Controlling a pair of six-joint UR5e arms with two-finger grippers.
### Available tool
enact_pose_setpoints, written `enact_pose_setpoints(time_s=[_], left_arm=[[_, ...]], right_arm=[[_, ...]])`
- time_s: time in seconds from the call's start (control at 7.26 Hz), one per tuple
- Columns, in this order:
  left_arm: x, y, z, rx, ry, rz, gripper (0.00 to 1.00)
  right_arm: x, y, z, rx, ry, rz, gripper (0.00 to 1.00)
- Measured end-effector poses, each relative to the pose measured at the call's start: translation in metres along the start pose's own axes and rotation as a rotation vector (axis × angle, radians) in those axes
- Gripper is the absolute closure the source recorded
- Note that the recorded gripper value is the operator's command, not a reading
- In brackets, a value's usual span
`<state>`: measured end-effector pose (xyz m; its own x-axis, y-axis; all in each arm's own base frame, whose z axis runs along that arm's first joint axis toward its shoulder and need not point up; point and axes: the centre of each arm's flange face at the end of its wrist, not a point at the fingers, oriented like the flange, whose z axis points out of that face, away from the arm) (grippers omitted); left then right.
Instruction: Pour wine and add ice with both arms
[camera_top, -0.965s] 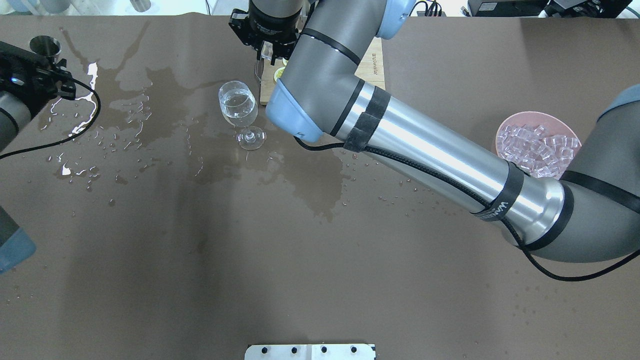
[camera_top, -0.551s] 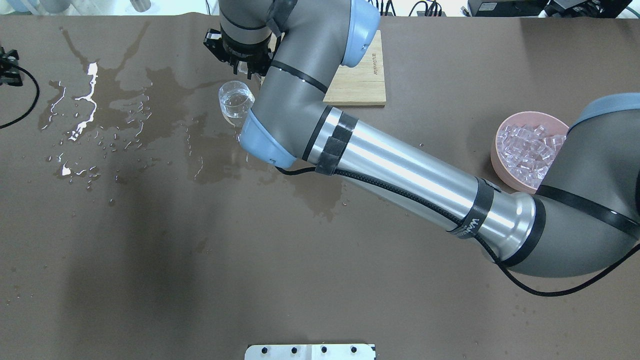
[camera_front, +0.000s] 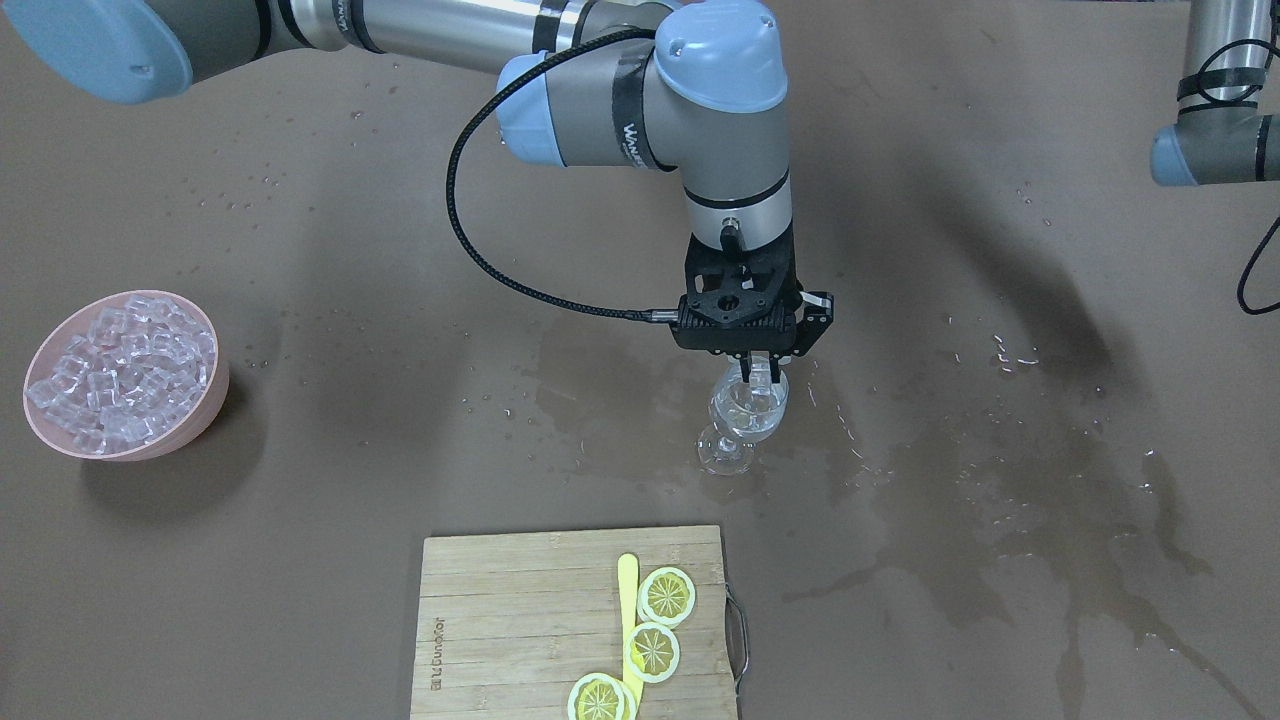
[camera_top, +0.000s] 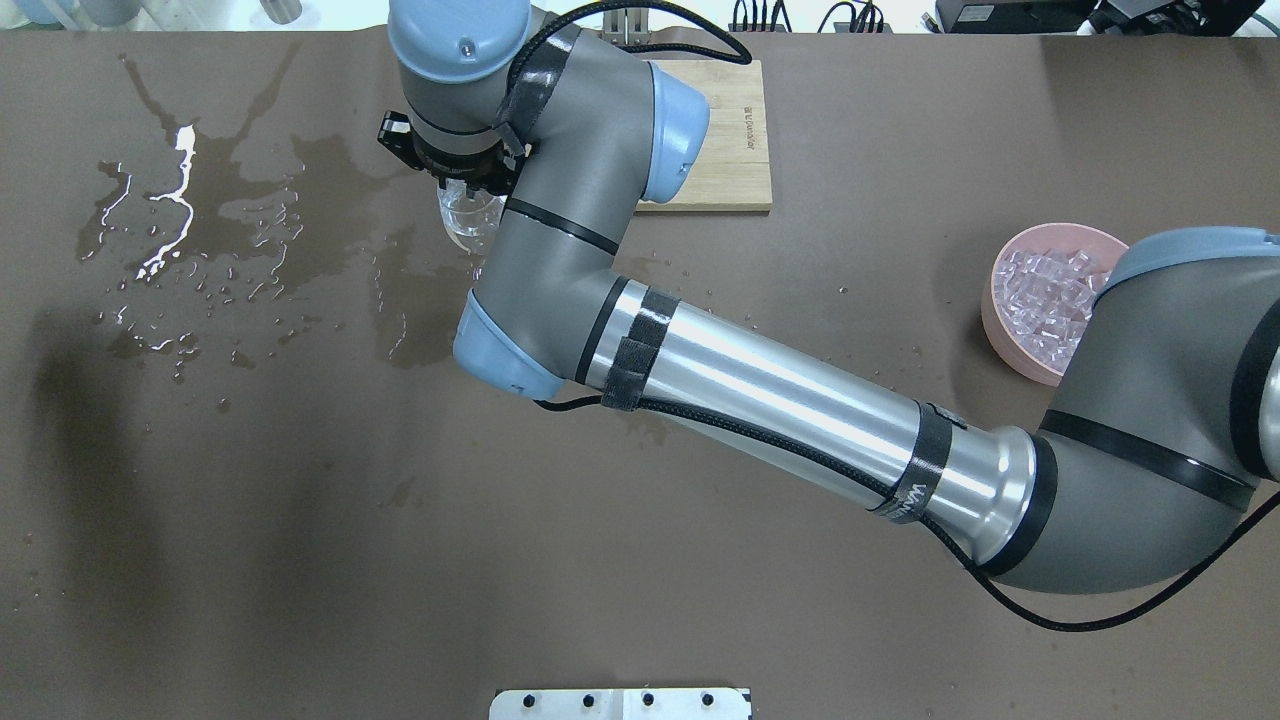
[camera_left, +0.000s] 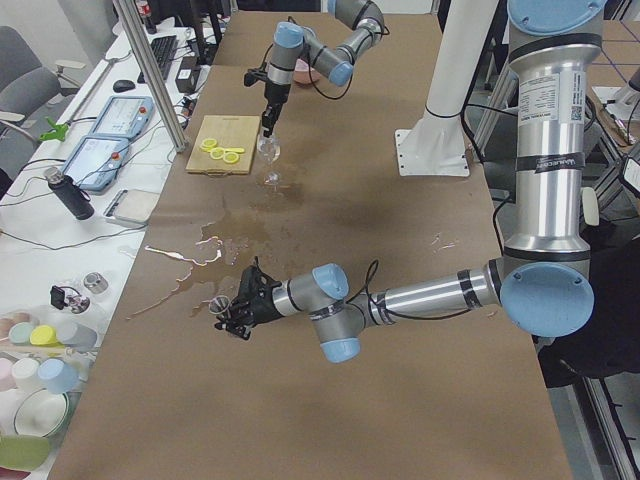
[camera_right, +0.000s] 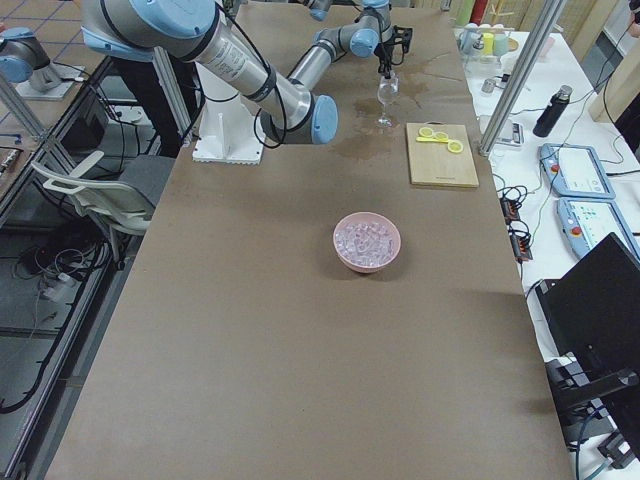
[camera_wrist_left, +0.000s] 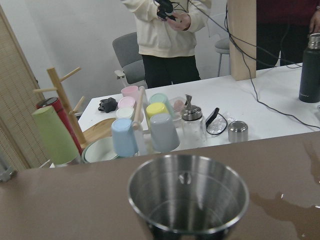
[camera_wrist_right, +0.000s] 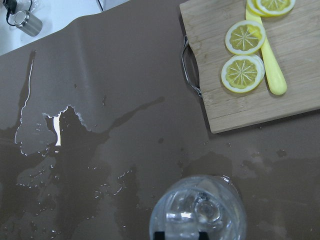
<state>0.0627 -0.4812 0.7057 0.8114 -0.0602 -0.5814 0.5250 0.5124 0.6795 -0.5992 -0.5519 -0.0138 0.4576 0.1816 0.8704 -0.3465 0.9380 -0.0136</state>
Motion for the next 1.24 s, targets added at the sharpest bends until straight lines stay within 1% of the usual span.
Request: enact_pose_setpoints(time_s=[0.14,0.28,0.41,0.55,0.69,0.83,0.96,1.1,1.24], left_arm=[[-0.013,0.015,0.003,-0.022,-0.017,0.0,0.88],[-0.014,0.024,0.005,-0.04,-0.017,0.002,0.88],[-0.006,0.029,0.008,-0.054,-0.002,0.006,0.88],[0.008,0.031,0.013,-0.065,0.028,0.011,0.88],[0.026,0.027,0.018,-0.07,0.066,0.013,0.88],[0.042,0.019,0.022,-0.071,0.103,0.008,0.88],[0.054,0.015,0.025,-0.081,0.139,0.002,0.88],[0.061,0.012,0.026,-0.093,0.165,-0.003,0.88],[0.063,0.014,0.028,-0.105,0.172,-0.005,0.88]], right_arm=[[0.0,0.0,0.001,0.0,-0.002,-0.006,0.12],[0.001,0.0,0.001,0.0,-0.001,-0.018,0.0],[0.001,-0.002,0.001,0.001,0.0,-0.03,0.0],[0.001,-0.003,0.001,0.003,0.0,-0.033,0.0],[0.002,-0.007,-0.002,0.006,-0.003,-0.031,0.0],[0.003,-0.018,-0.01,0.004,-0.01,-0.028,0.0],[0.011,-0.039,-0.024,-0.004,-0.022,-0.03,0.0],[0.031,-0.07,-0.039,-0.009,-0.029,-0.046,0.0],[0.074,-0.107,-0.052,-0.013,-0.029,-0.074,0.0]])
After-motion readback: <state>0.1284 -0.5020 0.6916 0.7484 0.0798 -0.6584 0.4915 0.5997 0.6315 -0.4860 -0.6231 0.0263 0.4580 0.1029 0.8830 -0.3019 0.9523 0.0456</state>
